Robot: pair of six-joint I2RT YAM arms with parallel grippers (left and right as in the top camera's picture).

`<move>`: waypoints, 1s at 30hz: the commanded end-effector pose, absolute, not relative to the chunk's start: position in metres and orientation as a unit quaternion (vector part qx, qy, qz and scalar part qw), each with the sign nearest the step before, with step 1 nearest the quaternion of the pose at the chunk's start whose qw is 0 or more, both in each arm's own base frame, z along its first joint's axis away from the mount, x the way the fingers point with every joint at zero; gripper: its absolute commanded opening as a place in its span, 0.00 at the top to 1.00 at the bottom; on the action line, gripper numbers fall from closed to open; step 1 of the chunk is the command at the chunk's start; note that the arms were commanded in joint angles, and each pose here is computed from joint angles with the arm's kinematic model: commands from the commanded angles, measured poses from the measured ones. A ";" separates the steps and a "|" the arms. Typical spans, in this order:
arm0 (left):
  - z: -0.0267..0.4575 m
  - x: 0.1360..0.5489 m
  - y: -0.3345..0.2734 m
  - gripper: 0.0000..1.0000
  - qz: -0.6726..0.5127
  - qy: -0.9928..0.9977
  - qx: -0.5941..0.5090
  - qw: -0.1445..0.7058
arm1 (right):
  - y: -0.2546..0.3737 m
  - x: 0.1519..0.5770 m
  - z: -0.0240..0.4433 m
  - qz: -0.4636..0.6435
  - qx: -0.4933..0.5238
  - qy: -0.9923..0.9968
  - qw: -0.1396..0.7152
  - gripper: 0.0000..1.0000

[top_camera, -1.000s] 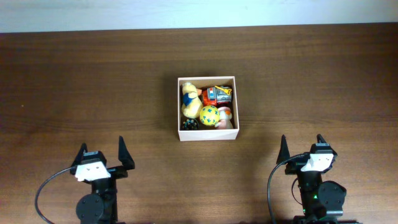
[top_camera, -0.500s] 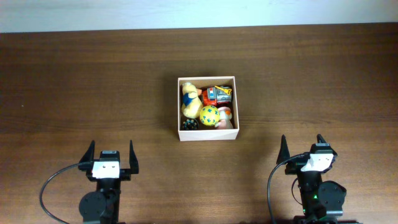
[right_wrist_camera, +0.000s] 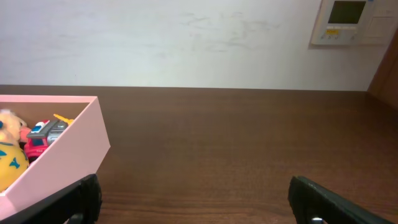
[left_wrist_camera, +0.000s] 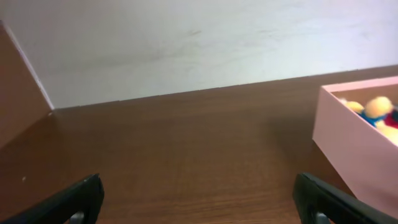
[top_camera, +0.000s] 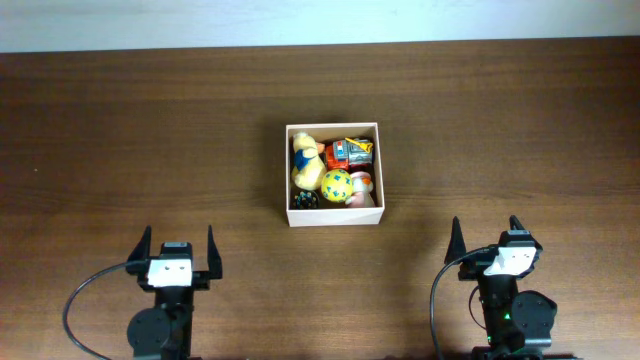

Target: Pack container

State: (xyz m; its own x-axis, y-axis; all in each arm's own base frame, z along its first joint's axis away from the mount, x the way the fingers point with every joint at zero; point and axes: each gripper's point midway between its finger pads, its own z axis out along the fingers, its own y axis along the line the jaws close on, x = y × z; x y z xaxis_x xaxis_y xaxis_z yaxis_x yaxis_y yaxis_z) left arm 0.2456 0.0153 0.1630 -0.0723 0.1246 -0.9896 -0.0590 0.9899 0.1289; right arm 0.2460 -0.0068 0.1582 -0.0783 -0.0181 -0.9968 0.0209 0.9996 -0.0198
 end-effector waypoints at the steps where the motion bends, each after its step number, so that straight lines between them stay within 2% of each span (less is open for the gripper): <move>1: 0.161 0.245 0.026 0.01 0.062 0.727 -0.030 0.683 | -0.007 0.246 0.156 -0.010 0.004 0.734 0.679 0.01; 30: 0.158 0.244 0.026 0.01 0.062 0.731 -0.029 0.679 | -0.007 0.246 0.156 -0.010 0.004 0.734 0.679 0.01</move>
State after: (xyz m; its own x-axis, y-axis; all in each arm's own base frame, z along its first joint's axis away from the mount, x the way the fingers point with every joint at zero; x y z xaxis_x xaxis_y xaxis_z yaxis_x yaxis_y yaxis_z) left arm 0.2448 0.0231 0.1618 -0.0756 0.0551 -0.9956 -0.1086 0.9921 0.0632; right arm 0.2460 -0.0068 0.1582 -0.0783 -0.0184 -0.9968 0.0209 0.9996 -0.0201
